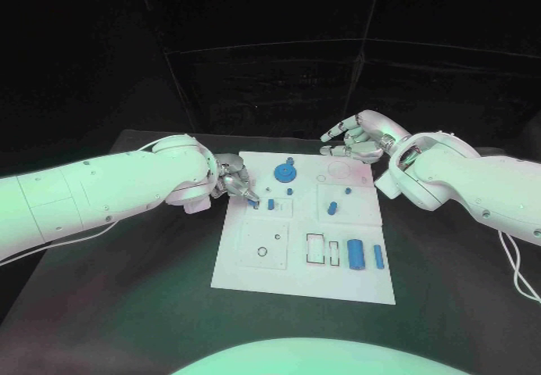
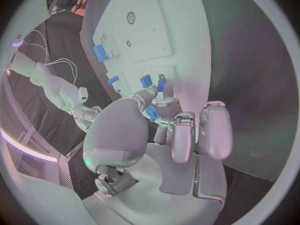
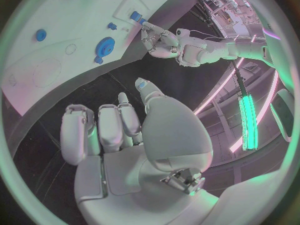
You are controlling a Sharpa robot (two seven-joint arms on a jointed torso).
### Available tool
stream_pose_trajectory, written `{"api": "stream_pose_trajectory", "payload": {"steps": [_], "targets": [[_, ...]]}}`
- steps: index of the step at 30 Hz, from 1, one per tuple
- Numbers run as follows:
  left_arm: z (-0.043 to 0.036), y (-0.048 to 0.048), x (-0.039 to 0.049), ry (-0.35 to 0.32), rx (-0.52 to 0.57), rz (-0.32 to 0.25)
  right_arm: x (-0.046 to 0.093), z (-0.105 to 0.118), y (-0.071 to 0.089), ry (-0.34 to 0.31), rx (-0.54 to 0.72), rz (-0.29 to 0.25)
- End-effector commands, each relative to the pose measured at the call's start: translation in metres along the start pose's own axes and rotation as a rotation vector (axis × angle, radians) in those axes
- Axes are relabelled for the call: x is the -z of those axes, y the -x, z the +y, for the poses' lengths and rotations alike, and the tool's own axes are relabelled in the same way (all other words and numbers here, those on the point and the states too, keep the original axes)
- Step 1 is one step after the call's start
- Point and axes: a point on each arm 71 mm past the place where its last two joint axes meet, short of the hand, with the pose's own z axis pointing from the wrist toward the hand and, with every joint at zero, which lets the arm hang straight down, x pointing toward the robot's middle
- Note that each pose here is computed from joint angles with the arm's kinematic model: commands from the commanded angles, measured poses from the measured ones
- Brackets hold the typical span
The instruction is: Assemble the parts on the task board
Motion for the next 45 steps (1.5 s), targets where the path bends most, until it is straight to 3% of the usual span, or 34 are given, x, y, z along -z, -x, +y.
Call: {"api": "stream_pose_trajectory", "payload": {"steps": [1, 12, 45], "targets": [[-0.0023, 0.0001, -0.0003, 0.006, 0.012, -0.021, -0.0003, 0.0015, 0.0009, 0.007, -0.005, -0.004], [-0.0073, -0.0032, -0.0022, 0.011, 0.001, -0.005, -0.0007, 0.0019, 0.0004, 0.008, -0.005, -0.003], [-0.0071, -0.0062, -0.0061, 0.043, -0.058, 0.054, -0.0012, 0.0023, -0.0003, 0.009, -0.005, 0.000]]}}
